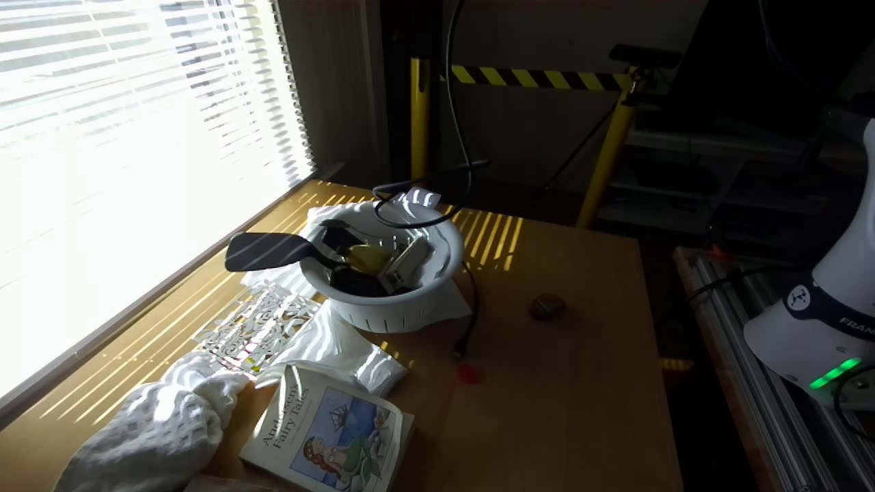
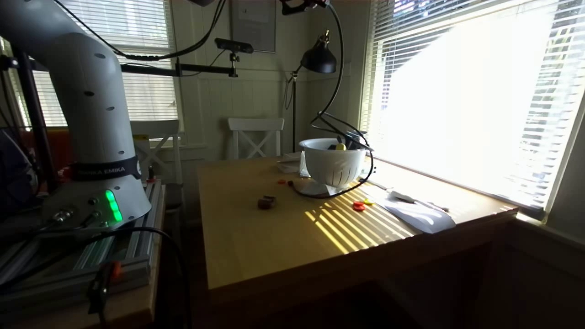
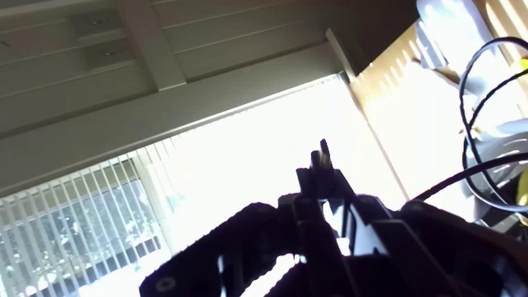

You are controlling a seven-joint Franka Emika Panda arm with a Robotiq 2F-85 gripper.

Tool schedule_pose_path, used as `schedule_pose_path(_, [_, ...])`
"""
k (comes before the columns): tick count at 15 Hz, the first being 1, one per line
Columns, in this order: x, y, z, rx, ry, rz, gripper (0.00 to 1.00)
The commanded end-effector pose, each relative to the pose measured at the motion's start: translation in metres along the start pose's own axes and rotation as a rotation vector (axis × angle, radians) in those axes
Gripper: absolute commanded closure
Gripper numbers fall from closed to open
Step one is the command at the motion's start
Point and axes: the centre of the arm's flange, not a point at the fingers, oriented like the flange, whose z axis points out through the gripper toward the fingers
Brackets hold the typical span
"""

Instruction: Untangle the cable

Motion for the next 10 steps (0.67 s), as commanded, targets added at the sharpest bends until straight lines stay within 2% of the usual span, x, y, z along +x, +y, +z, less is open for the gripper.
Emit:
schedule_pose_path(1, [-0.049, -0.025, 0.024, 0.156, 0.125, 0.042, 0.96])
schedule_pose_path(5, [-0.104, -0.055, 0.057, 0.332, 0.239, 0.107, 0.96])
schedule_pose_path(7, [-0.124, -0.084, 0.08, 0.421, 0.261, 0.126, 0.96])
schedule_pose_path(8, [-0.13, -0.094, 0.083, 0.465, 0.268, 0.128, 0.61])
schedule_pose_path(10, [-0.13, -0.122, 0.112, 0.564, 0.255, 0.128, 0.53])
